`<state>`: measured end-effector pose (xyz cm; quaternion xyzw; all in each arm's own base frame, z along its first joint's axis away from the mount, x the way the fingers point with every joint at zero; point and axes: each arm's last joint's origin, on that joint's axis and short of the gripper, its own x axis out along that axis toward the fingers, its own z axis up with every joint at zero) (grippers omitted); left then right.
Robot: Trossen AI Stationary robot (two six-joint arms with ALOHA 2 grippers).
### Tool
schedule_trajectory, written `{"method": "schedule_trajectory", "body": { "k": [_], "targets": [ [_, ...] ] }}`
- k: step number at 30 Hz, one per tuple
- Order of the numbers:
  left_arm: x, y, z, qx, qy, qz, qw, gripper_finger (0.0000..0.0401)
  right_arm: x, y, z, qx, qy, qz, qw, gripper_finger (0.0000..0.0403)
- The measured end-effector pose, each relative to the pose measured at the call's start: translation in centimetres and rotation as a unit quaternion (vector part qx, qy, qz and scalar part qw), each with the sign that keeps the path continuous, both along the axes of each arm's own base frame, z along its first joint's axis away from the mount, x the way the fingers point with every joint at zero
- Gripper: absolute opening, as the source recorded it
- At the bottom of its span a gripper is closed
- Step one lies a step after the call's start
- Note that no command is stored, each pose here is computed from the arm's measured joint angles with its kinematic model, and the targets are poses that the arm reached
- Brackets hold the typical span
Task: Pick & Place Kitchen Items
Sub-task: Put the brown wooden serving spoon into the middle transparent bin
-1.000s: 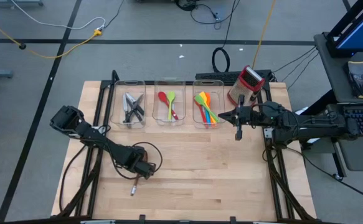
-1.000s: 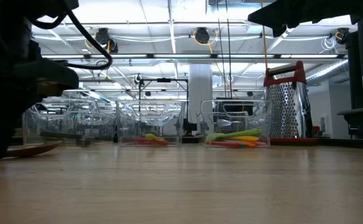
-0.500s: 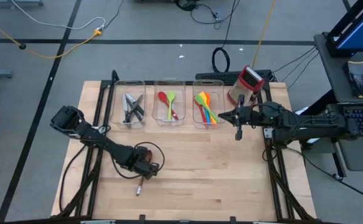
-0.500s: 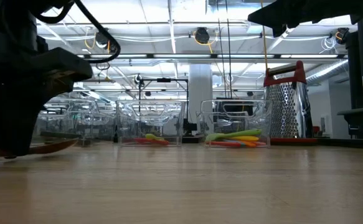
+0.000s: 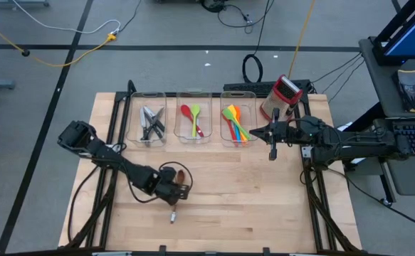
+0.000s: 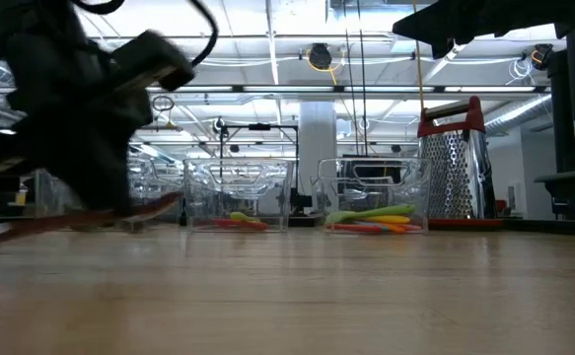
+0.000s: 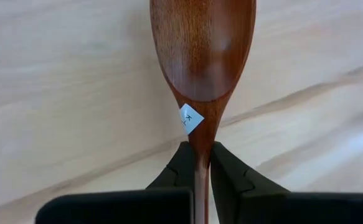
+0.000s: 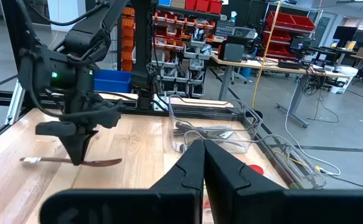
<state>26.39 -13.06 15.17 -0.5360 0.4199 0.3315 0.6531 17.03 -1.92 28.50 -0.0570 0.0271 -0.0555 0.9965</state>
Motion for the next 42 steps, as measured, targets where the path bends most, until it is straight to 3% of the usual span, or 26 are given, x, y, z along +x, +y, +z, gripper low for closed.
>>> {"method": "schedule_trajectory", "body": {
  "k": [5, 9, 13, 18, 22, 25, 31, 38, 42],
  "targets": [
    [2.2, 0.7, 1.0, 0.018, -0.11, 0.011, 0.994, 0.001, 0.0, 0.0, 0.0, 0.0, 0.0, 0.0, 1.0, 0.0],
    [4.2, 2.2, 2.2, 0.045, -0.205, 0.025, 0.978, 0.001, 0.0, 0.0, 0.0, 0.0, 0.0, 0.0, 1.0, 0.0],
    [6.2, 4.5, 3.8, 0.081, -0.297, 0.034, 0.951, 0.0013, 0.0, 0.0, 0.0, 0.0, 0.0, 0.0, 1.0, 0.0],
    [8.0, 8.4, 6.1, 0.139, -0.4, 0.049, 0.904, 0.001, 0.0, 0.0, 0.0, 0.0, 0.0, 0.0, 1.0, 0.0],
    [8.5, 11.9, 7.2, 0.173, -0.44, 0.084, 0.877, 0.0012, 0.0, 0.0, 0.0, 0.0, 0.0, 0.0, 1.0, 0.0],
    [8.7, 14.6, 7.6, 0.189, -0.447, 0.106, 0.868, 0.0012, 0.0, 0.0, 0.0, 0.0, 0.0, 0.0, 1.0, 0.0],
    [9.4, 19.6, 9.7, 0.218, -0.422, 0.109, 0.873, 0.001, 0.0, 0.0, 0.0, 0.0, 0.0, 0.0, 1.0, 0.0],
    [9.5, 24.3, 14.6, 0.258, -0.282, 0.059, 0.922, 0.0011, 0.0, 0.0, 0.0, 0.0, 0.001, 0.0, 1.0, 0.0],
    [8.3, 26.5, 16.8, 0.276, -0.201, 0.065, 0.938, 0.0012, 0.0, 0.0, 0.0, 0.0, 0.002, 0.0, 1.0, 0.0]
  ]
}}
